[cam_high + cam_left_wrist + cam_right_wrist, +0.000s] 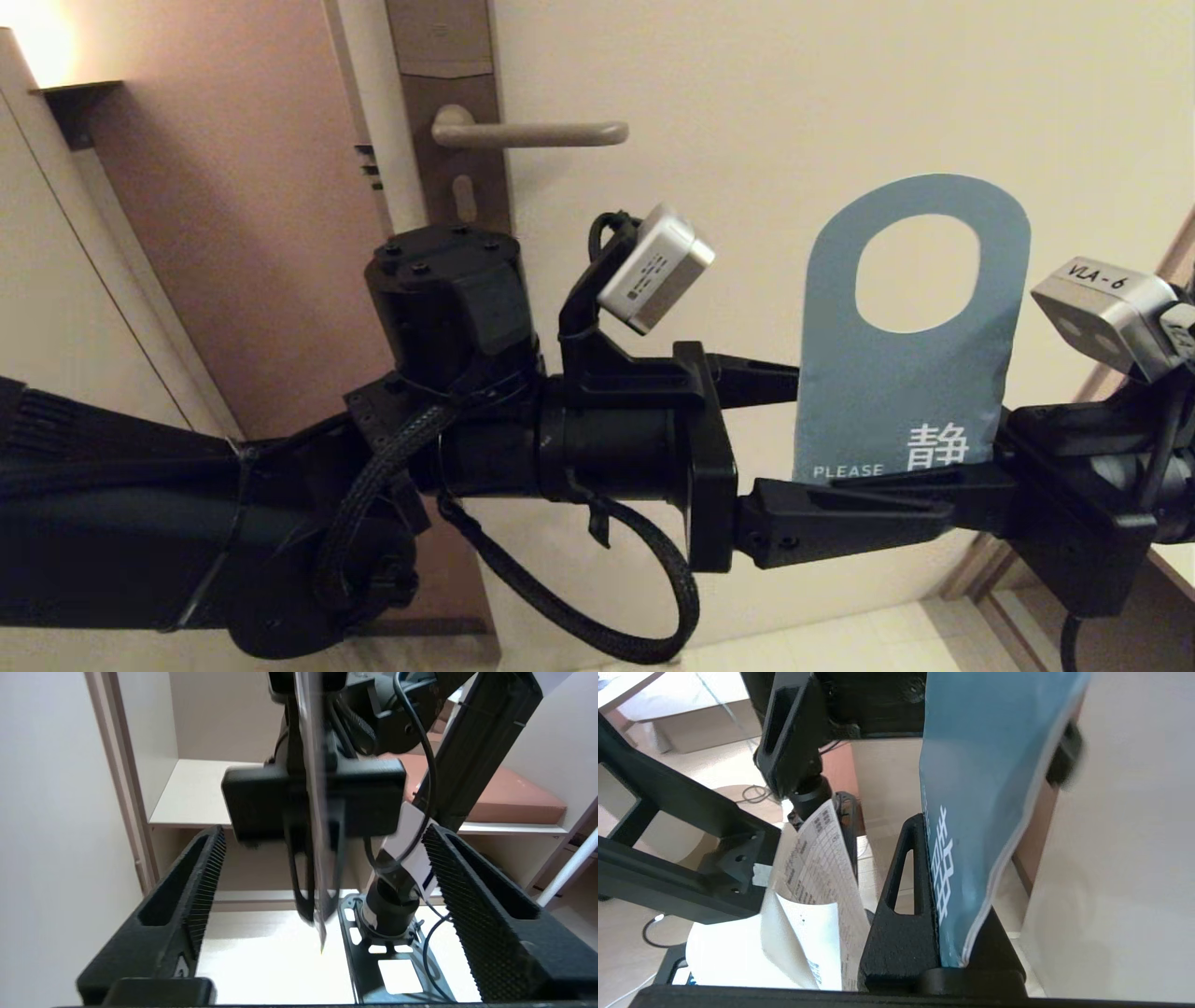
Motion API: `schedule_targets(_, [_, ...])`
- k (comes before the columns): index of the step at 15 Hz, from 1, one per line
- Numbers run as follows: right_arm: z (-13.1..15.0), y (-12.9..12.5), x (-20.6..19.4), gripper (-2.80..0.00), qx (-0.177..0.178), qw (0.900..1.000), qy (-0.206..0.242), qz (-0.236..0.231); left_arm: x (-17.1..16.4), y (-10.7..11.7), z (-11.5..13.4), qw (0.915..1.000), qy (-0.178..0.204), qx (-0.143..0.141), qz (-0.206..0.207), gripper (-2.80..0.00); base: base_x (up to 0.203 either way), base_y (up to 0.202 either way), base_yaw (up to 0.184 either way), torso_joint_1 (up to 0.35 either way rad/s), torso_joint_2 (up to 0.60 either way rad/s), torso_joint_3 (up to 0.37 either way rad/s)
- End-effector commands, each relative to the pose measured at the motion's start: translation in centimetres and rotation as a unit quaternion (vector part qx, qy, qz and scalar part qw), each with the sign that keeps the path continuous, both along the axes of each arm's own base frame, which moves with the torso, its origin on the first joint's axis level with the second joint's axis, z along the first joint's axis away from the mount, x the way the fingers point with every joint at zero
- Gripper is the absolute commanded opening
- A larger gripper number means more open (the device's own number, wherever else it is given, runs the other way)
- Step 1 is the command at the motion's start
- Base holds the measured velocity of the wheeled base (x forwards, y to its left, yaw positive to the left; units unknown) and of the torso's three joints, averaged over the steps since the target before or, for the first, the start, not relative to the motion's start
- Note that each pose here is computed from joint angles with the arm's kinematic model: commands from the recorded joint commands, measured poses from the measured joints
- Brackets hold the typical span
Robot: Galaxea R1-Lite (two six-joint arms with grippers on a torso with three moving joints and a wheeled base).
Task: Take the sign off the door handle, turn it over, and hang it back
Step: Hand it to the other hand
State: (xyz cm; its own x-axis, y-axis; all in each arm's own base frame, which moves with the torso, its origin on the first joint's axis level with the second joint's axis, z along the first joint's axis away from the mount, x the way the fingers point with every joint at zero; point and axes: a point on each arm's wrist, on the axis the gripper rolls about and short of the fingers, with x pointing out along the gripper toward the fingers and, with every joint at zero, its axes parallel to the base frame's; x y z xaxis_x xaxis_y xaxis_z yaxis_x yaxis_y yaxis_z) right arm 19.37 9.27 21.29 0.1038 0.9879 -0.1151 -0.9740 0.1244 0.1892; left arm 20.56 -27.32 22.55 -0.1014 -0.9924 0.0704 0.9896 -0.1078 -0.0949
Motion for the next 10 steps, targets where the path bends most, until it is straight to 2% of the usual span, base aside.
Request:
schedule_targets(1, [0.1, -0.4, -0.2, -2.8, 0.002, 1.0, -0.004, -0.004, -0.4, 0.9, 0.5, 1.0, -0.004, -0.005, 0.003, 0.0, 0.0, 0.0, 0.0, 0.0, 0.0, 0.0])
schedule_targets(6, [-0.5, -0.9, -1.3, -2.8, -0.004, 1.0, 0.0, -0.021, -1.3, 3.1, 0.2, 0.9995, 0.001, 0.003, 0.031, 0.0, 0.0, 0.0, 0.0, 0.0, 0.0, 0.0])
schedule_targets(10, [-0.8, -1.3, -2.1, -2.8, -0.008, 0.999, -0.002, -0.04, -2.0, 5.2, 0.0, 0.9989, -0.008, 0.008, 0.046, 0.0, 0.0, 0.0, 0.0, 0.0, 0.0, 0.0])
